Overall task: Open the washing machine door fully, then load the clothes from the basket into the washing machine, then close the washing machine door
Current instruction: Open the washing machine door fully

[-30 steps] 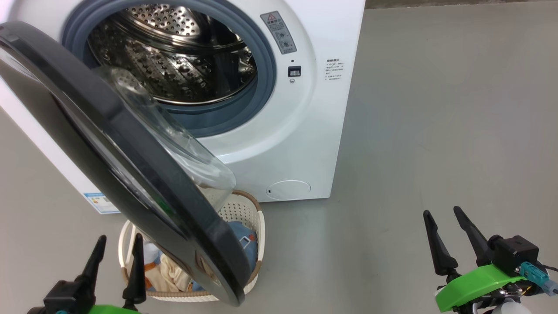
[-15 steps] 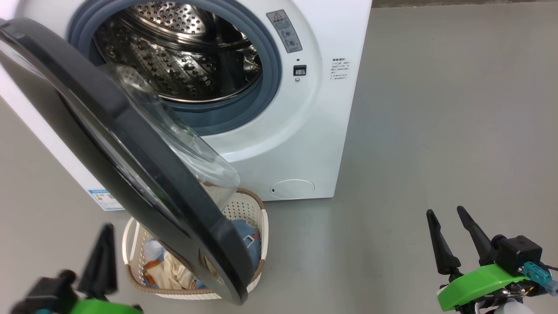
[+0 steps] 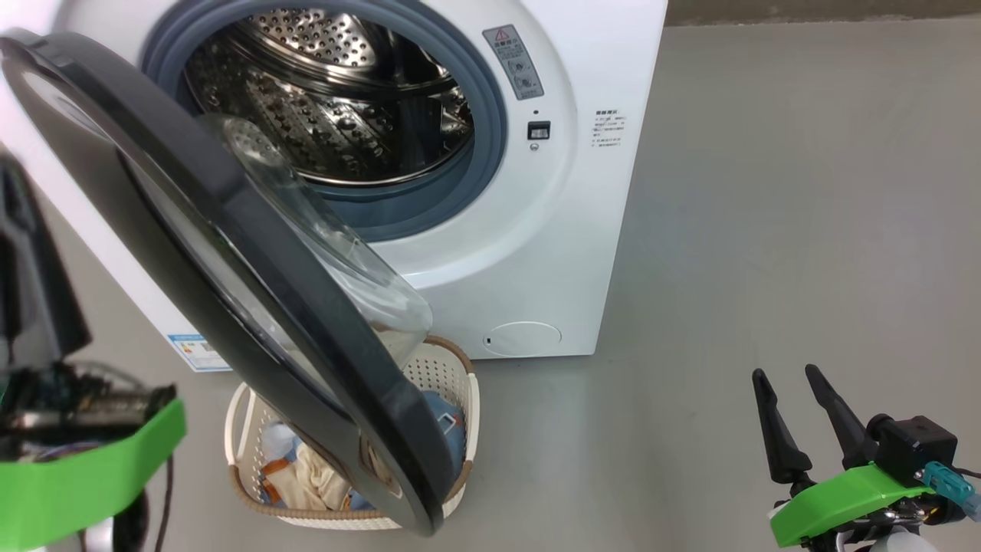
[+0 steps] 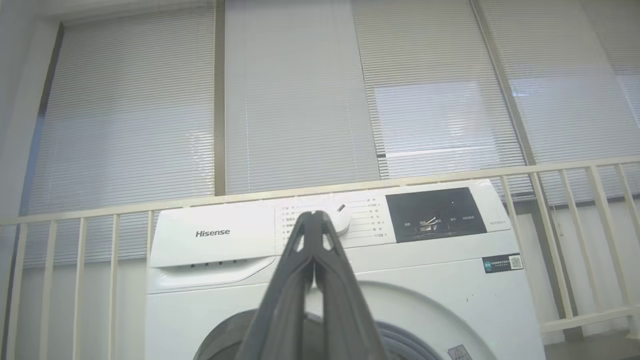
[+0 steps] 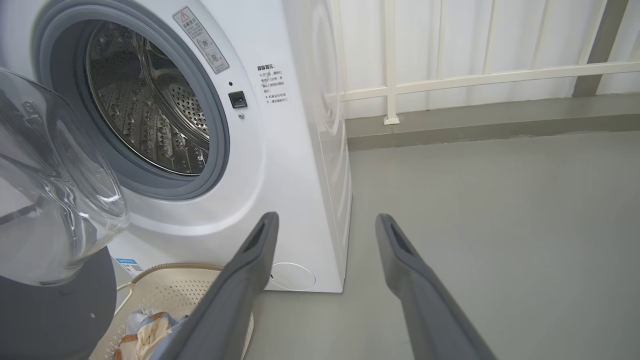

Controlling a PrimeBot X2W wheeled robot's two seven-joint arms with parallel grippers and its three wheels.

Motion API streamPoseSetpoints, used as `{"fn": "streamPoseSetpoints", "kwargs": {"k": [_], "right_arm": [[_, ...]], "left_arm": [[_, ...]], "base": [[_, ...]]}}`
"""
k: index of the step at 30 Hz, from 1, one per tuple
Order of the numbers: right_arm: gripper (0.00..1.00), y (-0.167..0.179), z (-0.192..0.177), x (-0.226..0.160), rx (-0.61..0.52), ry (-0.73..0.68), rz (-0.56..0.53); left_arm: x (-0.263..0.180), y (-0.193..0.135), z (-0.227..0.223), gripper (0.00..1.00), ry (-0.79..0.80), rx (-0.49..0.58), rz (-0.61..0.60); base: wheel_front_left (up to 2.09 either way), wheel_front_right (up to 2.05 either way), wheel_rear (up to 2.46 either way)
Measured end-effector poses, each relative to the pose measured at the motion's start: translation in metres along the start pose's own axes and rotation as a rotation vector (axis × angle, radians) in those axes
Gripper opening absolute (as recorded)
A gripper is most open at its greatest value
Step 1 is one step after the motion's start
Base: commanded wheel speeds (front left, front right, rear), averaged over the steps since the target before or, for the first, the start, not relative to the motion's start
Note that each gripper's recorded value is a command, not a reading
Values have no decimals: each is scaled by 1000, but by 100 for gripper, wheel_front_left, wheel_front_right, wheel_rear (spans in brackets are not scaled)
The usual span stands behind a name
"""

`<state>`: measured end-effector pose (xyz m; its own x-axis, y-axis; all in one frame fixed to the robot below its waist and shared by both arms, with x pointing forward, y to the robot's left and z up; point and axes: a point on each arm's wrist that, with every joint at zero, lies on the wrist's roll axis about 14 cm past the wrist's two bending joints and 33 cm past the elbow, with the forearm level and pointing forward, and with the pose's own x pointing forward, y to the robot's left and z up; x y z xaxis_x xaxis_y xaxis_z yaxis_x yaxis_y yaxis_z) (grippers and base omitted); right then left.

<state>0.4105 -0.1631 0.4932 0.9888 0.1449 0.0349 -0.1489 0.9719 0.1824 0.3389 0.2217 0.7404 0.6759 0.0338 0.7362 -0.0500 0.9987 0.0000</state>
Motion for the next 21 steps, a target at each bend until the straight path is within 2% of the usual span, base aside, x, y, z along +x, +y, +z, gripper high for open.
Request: {"fn": "streamPoseSetpoints", "kwargs": {"k": [5, 9, 15, 21], "right_arm": [[100, 1, 3, -1, 0, -7, 3], [100, 1, 5, -2, 6, -14, 1], [100, 1, 10, -5, 9, -28, -5], [100, 5, 13, -5, 13, -36, 4]], "left_arm": [[22, -42, 34, 0, -131, -54, -141], [25, -87, 48, 0, -178, -144, -268], [14, -146, 69, 0, -216, -267, -437], [-8, -188, 84, 0, -210, -380, -563]], "base": [[0, 0, 0], [0, 0, 0], [0, 0, 0], [0, 0, 0]]}}
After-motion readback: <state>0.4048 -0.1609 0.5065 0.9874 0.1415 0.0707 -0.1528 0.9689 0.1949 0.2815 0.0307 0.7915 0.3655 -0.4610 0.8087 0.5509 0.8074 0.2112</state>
